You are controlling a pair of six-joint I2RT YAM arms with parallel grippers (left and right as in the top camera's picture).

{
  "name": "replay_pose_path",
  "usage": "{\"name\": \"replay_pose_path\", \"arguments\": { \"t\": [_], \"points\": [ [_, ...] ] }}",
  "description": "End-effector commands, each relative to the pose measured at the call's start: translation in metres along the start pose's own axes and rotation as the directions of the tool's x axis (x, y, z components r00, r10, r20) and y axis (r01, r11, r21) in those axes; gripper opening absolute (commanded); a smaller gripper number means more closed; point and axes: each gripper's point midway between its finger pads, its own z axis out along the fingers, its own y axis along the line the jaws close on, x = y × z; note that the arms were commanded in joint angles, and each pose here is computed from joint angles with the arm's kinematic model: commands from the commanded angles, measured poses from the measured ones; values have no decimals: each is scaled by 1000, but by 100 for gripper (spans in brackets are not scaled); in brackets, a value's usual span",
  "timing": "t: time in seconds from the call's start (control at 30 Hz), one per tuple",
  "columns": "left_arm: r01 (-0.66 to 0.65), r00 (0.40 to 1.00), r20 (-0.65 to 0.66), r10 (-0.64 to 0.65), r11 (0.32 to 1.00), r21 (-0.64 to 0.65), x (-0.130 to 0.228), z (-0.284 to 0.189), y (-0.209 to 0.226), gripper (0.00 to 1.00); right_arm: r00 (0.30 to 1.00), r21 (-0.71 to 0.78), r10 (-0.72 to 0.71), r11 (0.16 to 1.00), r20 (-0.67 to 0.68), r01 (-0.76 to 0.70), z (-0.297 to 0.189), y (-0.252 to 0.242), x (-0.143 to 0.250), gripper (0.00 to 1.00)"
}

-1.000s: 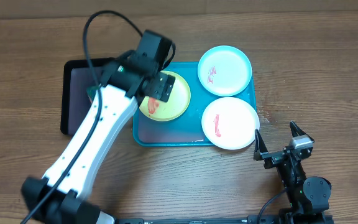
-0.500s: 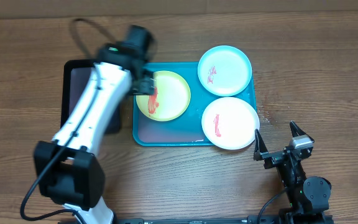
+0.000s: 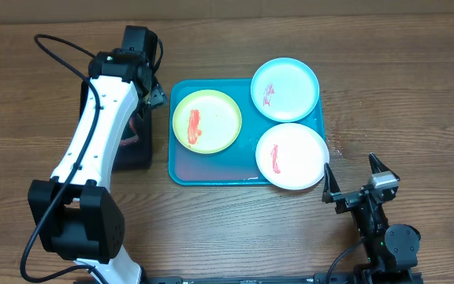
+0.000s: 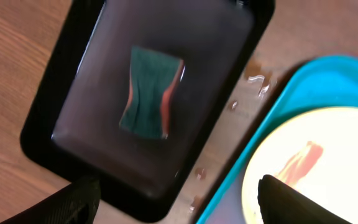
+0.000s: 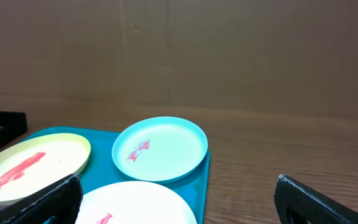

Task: Clean dirty plates on tray and stack at the side
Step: 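Move the left gripper over the black tray and grasp the sponge, then lift the sponge with the left gripper out of the water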

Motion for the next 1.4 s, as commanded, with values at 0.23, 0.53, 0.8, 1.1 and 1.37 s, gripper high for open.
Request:
{"name": "replay_pose_path", "arguments": {
  "t": [0.23, 0.53, 0.8, 1.1, 1.37],
  "points": [
    [-98, 995, 16, 99, 995, -30, 2, 49, 18, 85, 1000, 11, 4, 1000, -5, -3, 0, -2, 4, 100],
    [-71, 990, 123, 70, 997, 10, -18, 68, 14, 84, 1000, 4, 7, 1000, -5, -7, 0, 0, 4, 100],
    [90, 985, 147, -86, 996, -22, -10, 84, 24, 65, 1000, 4, 7, 1000, -5, -7, 0, 0, 4, 100],
    [53, 983, 178, -40, 996, -67, -8, 93, 34, 67, 1000, 4, 7, 1000, -5, -7, 0, 0, 4, 100],
    [6, 977, 214, 6, 998, -59, -9, 105, 33, 66, 1000, 4, 7, 1000, -5, -7, 0, 0, 4, 100]
  ]
}}
